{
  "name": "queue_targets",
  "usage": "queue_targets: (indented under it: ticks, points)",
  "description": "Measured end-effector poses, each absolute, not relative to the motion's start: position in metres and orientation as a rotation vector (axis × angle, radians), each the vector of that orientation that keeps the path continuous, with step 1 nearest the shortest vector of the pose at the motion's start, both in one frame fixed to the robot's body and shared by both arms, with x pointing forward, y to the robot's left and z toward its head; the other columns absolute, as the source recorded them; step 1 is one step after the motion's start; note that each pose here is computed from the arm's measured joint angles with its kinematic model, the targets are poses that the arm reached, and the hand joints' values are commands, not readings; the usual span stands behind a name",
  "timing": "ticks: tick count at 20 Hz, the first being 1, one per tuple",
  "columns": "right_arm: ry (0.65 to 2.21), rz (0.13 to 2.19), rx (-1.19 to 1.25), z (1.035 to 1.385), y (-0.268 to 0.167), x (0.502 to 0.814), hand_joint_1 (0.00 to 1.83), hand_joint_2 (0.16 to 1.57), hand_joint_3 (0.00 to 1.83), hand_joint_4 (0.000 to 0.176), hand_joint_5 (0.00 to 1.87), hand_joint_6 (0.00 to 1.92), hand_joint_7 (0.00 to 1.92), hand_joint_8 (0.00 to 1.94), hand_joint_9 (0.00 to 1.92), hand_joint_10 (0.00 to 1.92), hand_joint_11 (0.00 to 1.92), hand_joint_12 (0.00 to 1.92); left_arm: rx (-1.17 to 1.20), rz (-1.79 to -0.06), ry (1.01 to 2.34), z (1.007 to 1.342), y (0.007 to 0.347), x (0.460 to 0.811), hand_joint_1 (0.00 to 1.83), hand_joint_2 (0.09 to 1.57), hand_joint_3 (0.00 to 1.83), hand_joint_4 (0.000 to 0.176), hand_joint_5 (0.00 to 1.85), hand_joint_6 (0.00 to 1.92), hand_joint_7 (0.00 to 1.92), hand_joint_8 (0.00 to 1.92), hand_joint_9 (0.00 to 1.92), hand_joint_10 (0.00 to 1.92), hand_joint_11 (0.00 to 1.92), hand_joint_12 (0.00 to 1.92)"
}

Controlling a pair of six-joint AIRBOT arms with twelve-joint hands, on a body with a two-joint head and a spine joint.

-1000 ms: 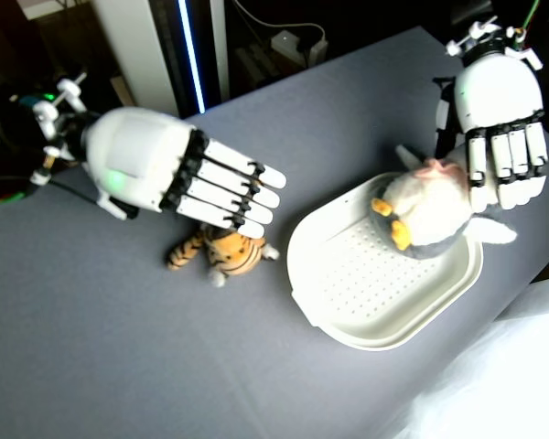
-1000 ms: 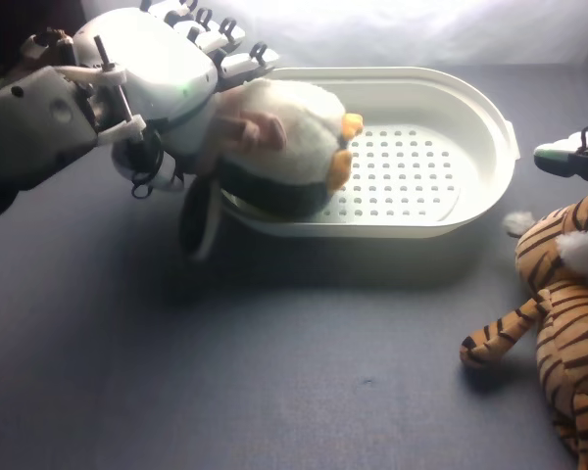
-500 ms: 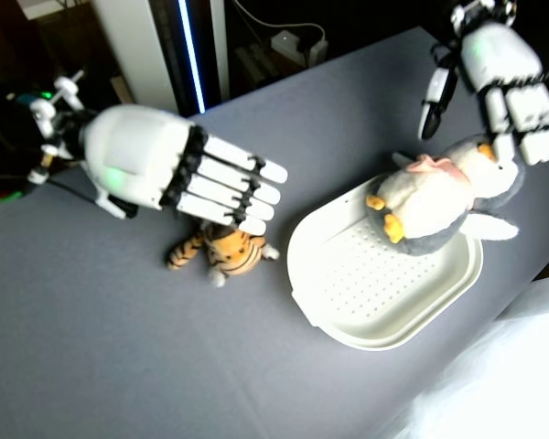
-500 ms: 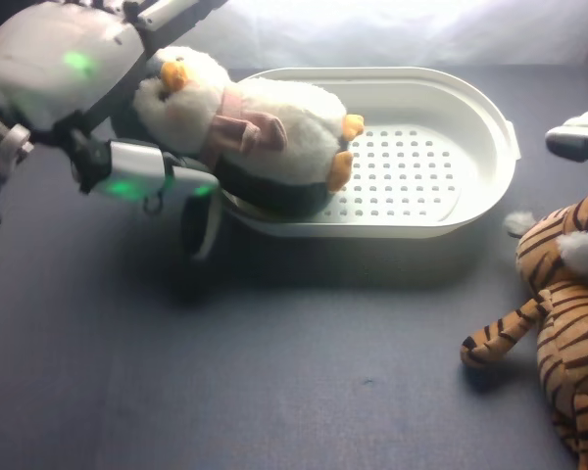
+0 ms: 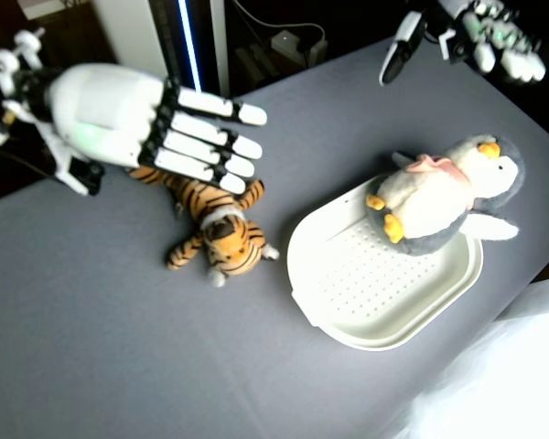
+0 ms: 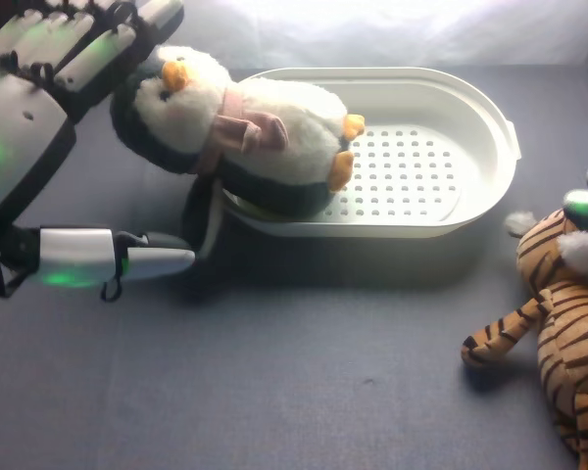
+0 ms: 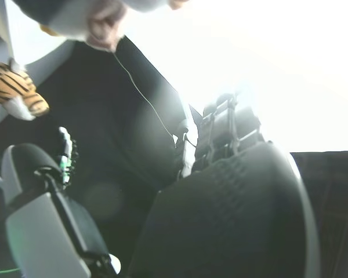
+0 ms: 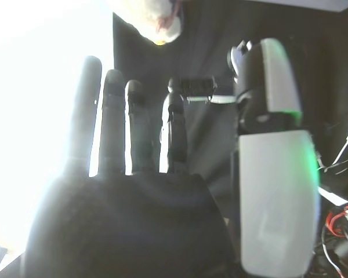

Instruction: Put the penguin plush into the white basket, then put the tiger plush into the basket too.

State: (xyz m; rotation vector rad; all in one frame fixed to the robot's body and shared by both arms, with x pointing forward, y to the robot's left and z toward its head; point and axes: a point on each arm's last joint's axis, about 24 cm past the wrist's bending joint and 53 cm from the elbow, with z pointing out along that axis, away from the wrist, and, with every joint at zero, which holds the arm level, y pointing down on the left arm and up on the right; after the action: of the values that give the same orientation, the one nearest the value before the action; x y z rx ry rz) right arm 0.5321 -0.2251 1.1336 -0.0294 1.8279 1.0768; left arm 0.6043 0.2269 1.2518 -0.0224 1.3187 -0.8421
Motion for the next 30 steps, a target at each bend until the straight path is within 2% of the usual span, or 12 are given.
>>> queue_targets:
  ticks: [3, 6, 9, 13, 14, 15, 16, 17, 20, 21, 24, 30]
  points:
    - [1.973, 1.013, -0.005, 1.089, -0.23, 0.528, 1.04, 1.02, 0.0, 0.176, 0.25, 0.01, 0.25, 0.01, 0.33, 0.01, 0.08, 0.88, -0.029, -0.86, 1.304, 1.251, 0.224, 0.602, 0.75, 0.73, 0.0, 0.176, 0.0, 0.0, 0.0, 0.0, 0.0, 0.0, 0.0, 0.0]
    - [2.075, 0.961, 0.008, 1.054, -0.235, 0.525, 1.07, 1.02, 0.0, 0.134, 0.3, 0.0, 0.3, 0.0, 0.38, 0.01, 0.09, 0.87, -0.048, -0.855, 1.308, 1.248, 0.226, 0.603, 0.71, 0.72, 0.0, 0.176, 0.0, 0.0, 0.0, 0.0, 0.0, 0.0, 0.0, 0.0]
    - [2.057, 0.975, 0.02, 1.047, -0.227, 0.539, 1.12, 1.01, 0.0, 0.141, 0.29, 0.0, 0.29, 0.0, 0.44, 0.0, 0.21, 0.69, -0.072, -0.856, 1.317, 1.241, 0.23, 0.603, 0.7, 0.74, 0.0, 0.176, 0.0, 0.0, 0.0, 0.0, 0.0, 0.0, 0.0, 0.0]
    - [2.047, 0.999, -0.003, 1.04, -0.21, 0.549, 1.3, 1.02, 0.0, 0.029, 0.49, 0.0, 0.5, 0.01, 0.85, 0.16, 0.62, 1.01, -0.095, -0.855, 1.321, 1.238, 0.236, 0.602, 0.7, 0.74, 0.0, 0.176, 0.0, 0.0, 0.0, 0.0, 0.0, 0.0, 0.0, 0.0]
    - [2.039, 0.993, -0.017, 1.041, -0.207, 0.551, 1.42, 1.02, 0.0, 0.0, 0.56, 0.01, 0.59, 0.02, 0.89, 0.75, 0.79, 1.21, -0.096, -0.858, 1.317, 1.238, 0.236, 0.602, 0.69, 0.75, 0.0, 0.176, 0.0, 0.0, 0.0, 0.0, 0.0, 0.0, 0.0, 0.0]
    - [2.031, 0.979, -0.044, 1.042, -0.204, 0.553, 1.58, 1.06, 0.0, 0.0, 0.72, 0.03, 0.71, 0.08, 0.88, 1.14, 0.83, 1.29, -0.097, -0.859, 1.315, 1.239, 0.236, 0.602, 0.68, 0.75, 0.0, 0.176, 0.0, 0.0, 0.0, 0.0, 0.0, 0.0, 0.0, 0.0]
    - [2.029, 0.976, -0.048, 1.042, -0.204, 0.553, 1.51, 1.14, 0.01, 0.0, 0.86, 0.81, 0.71, 1.26, 0.81, 1.21, 0.78, 1.4, -0.098, -0.86, 1.314, 1.239, 0.236, 0.602, 0.68, 0.75, 0.0, 0.176, 0.0, 0.0, 0.0, 0.0, 0.0, 0.0, 0.0, 0.0]
    - [2.029, 0.975, -0.049, 1.042, -0.204, 0.553, 1.29, 1.18, 0.0, 0.0, 0.98, 0.85, 0.69, 1.46, 0.9, 1.27, 0.85, 1.36, -0.098, -0.861, 1.312, 1.239, 0.236, 0.601, 0.68, 0.76, 0.0, 0.176, 0.0, 0.0, 0.0, 0.0, 0.0, 0.0, 0.0, 0.0]
    - [2.02, 0.968, -0.047, 1.044, -0.205, 0.556, 1.61, 1.08, 0.0, 0.0, 1.13, 0.53, 0.9, 0.95, 0.98, 1.22, 0.79, 1.49, -0.101, -0.865, 1.313, 1.238, 0.237, 0.6, 0.67, 0.74, 0.0, 0.176, 0.0, 0.0, 0.0, 0.0, 0.0, 0.0, 0.0, 0.0]
    - [2.014, 0.971, -0.049, 1.047, -0.206, 0.557, 1.51, 1.12, 0.0, 0.0, 1.0, 0.88, 0.88, 0.83, 0.94, 1.2, 0.74, 1.63, -0.101, -0.865, 1.311, 1.238, 0.238, 0.599, 0.67, 0.75, 0.0, 0.176, 0.0, 0.0, 0.0, 0.0, 0.0, 0.0, 0.0, 0.0]
    - [1.961, 0.973, -0.034, 1.071, -0.214, 0.563, 1.48, 1.13, 0.0, 0.0, 1.04, 0.76, 0.78, 0.97, 0.89, 1.23, 0.84, 1.67, -0.127, -0.855, 1.323, 1.233, 0.245, 0.599, 0.66, 0.75, 0.0, 0.176, 0.0, 0.0, 0.0, 0.0, 0.0, 0.0, 0.0, 0.0]
    - [1.477, 1.076, 0.002, 1.192, -0.226, 0.584, 1.35, 1.17, 0.0, 0.0, 0.93, 1.12, 0.78, 1.14, 0.81, 1.34, 0.77, 1.4, -0.145, -0.86, 1.326, 1.231, 0.248, 0.598, 0.7, 0.75, 0.0, 0.176, 0.0, 0.0, 0.0, 0.0, 0.0, 0.0, 0.0, 0.0]
